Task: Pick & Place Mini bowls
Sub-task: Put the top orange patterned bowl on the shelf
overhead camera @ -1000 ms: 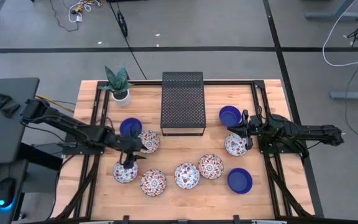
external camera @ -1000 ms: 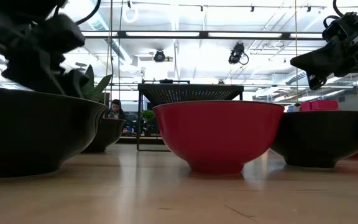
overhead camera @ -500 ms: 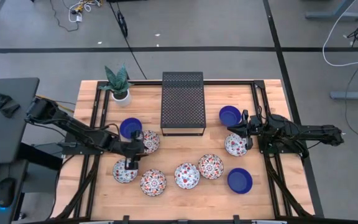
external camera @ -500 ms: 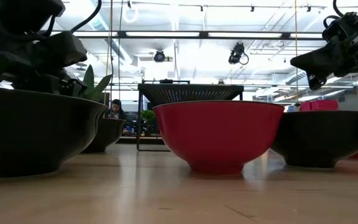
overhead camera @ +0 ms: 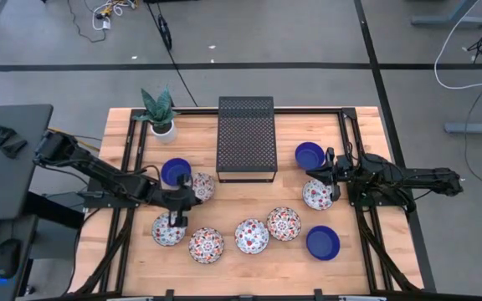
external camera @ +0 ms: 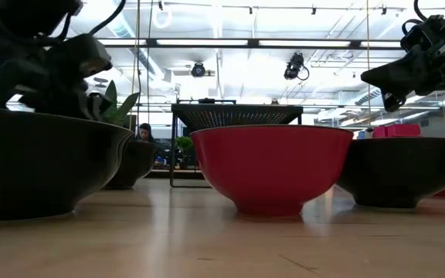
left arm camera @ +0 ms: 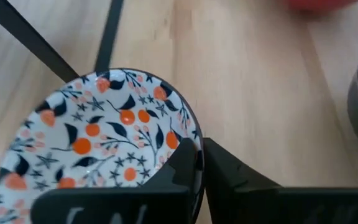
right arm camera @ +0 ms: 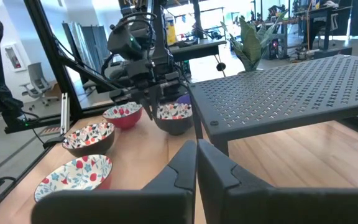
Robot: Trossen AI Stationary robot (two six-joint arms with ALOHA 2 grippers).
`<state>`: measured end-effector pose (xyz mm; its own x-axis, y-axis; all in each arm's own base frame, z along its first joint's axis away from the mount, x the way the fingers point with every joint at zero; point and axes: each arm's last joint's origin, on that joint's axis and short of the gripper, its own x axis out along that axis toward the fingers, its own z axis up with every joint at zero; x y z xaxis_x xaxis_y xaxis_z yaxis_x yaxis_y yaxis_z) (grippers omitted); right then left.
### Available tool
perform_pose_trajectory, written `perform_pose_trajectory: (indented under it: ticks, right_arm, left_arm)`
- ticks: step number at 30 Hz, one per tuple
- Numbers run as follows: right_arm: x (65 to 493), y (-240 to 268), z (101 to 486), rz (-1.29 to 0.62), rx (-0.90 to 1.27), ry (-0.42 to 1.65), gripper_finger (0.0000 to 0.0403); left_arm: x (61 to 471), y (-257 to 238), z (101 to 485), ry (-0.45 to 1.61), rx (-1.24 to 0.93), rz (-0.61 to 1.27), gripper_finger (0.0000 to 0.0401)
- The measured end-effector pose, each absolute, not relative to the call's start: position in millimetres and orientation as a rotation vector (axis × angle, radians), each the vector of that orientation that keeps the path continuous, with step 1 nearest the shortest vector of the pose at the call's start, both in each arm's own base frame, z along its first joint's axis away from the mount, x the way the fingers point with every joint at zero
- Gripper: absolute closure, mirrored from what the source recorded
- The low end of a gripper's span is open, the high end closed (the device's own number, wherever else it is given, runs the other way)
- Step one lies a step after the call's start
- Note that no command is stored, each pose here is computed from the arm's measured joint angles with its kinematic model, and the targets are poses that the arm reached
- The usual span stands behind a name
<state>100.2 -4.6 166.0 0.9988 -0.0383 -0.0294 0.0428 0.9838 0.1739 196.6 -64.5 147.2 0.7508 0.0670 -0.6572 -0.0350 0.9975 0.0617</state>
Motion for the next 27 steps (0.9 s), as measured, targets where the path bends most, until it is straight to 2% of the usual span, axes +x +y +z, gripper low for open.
perform_pose_trajectory:
  ticks: [6, 12, 15, 21, 27]
  right_arm:
    - [100, -5, 166, -0.041, 0.175, 0.027, 0.0385]
    - [100, -5, 166, -0.041, 0.175, 0.026, 0.0385]
    - [100, -5, 166, -0.041, 0.175, 0.027, 0.0385]
    - [100, -5, 166, -0.041, 0.175, 0.026, 0.0385]
    - [100, -5, 166, -0.041, 0.175, 0.026, 0.0385]
  left_arm:
    - [216, -77, 181, 0.688, -0.024, -0.085, 0.0390]
    - [235, -83, 241, 0.674, -0.004, -0.113, 0.0390]
    - [246, -79, 280, 0.592, 0.016, -0.117, 0.0390]
    - [268, -33, 343, 0.435, 0.126, 0.002, 0.0390]
    - [304, 42, 356, 0.471, 0.306, 0.137, 0.0390]
